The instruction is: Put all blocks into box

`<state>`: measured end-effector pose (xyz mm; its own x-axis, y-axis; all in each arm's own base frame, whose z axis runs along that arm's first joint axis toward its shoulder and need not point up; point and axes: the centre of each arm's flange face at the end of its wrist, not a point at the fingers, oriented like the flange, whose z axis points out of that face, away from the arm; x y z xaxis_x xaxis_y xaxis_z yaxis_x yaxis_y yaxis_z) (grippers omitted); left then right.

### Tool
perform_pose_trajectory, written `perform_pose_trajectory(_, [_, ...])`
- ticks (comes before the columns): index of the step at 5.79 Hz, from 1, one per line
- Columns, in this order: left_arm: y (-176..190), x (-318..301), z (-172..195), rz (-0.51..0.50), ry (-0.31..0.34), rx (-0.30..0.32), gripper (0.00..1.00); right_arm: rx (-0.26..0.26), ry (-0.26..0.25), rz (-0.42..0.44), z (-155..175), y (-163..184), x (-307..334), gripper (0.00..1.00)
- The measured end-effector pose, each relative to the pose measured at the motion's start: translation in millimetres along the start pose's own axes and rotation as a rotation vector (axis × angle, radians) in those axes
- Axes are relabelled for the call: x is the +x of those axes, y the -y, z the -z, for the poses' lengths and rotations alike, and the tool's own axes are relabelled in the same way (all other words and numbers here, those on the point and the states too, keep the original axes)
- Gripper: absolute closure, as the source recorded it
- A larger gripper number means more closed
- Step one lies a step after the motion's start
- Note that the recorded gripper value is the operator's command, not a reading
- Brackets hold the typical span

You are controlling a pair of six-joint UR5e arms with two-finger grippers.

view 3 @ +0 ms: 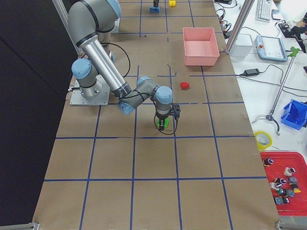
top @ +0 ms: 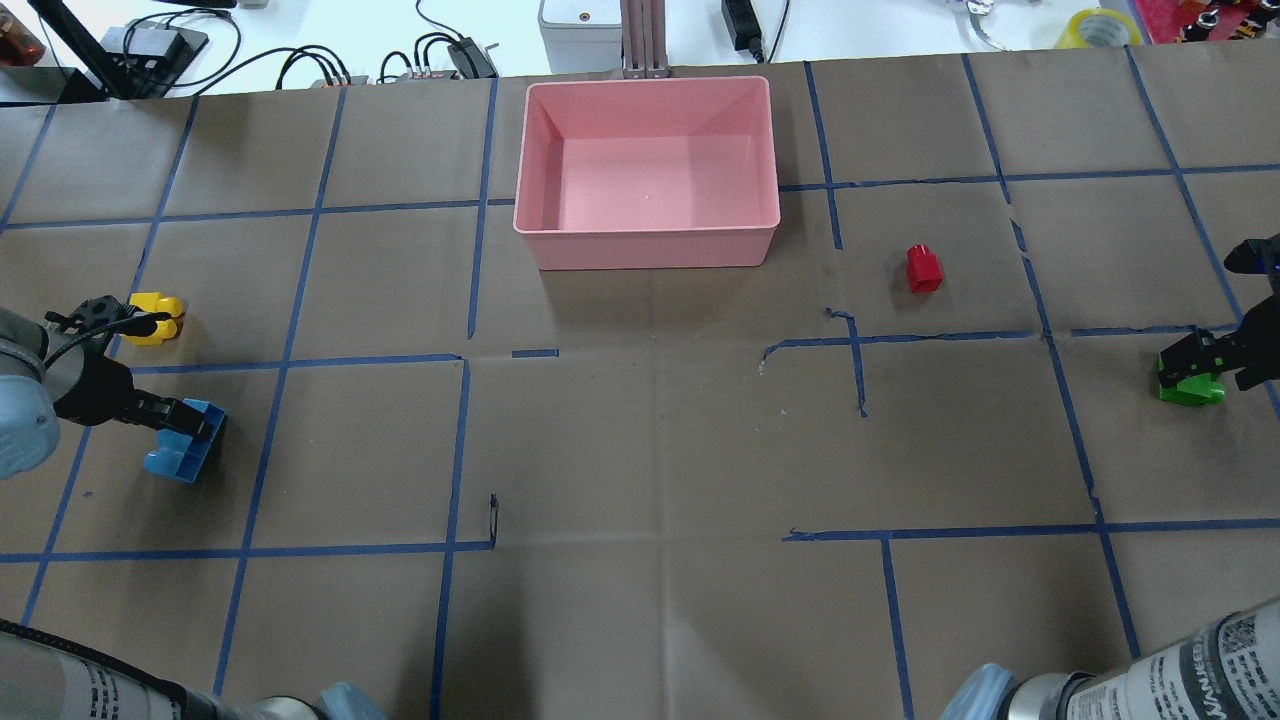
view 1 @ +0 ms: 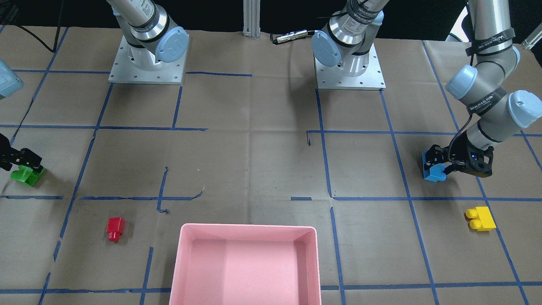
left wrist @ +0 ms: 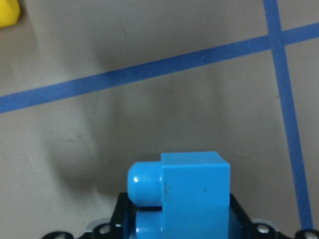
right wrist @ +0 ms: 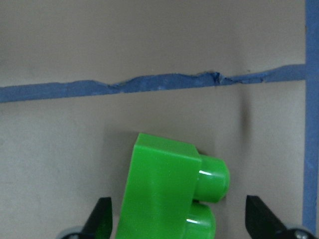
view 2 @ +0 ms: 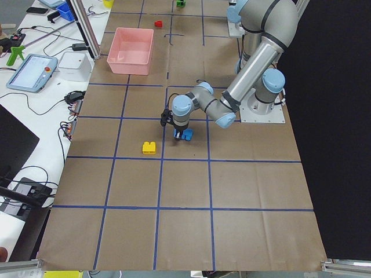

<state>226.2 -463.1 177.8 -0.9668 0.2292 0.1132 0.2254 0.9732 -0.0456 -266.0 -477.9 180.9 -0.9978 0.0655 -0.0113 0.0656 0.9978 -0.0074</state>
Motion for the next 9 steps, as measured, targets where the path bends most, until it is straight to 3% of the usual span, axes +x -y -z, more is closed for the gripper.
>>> perform_pose_trajectory(2, [16.1,-4.8,38.5,-0.012,0.053,0.036,0.77,0.002,-0.003,0.001,1.8,0.3,0.5,0.78])
perform_pose_trajectory(5, [81.5,19.0,184.8,-0.028,0.075,0.018,0.77,0.008,-0.030,0.012,22.3,1.3,2.0,0.94])
perform_pose_trajectory(7, [145.6,71.2,239.1,0.021,0.082,0.026,0.77,0.007,-0.070,0.059,91.2,10.6,-13.8,0.94])
perform_pose_trajectory(9, [239.0,161.8,248.2,0.105,0.083,0.070,0.77,0.020,-0.068,0.239,193.8,56.1,-102.7,0.94])
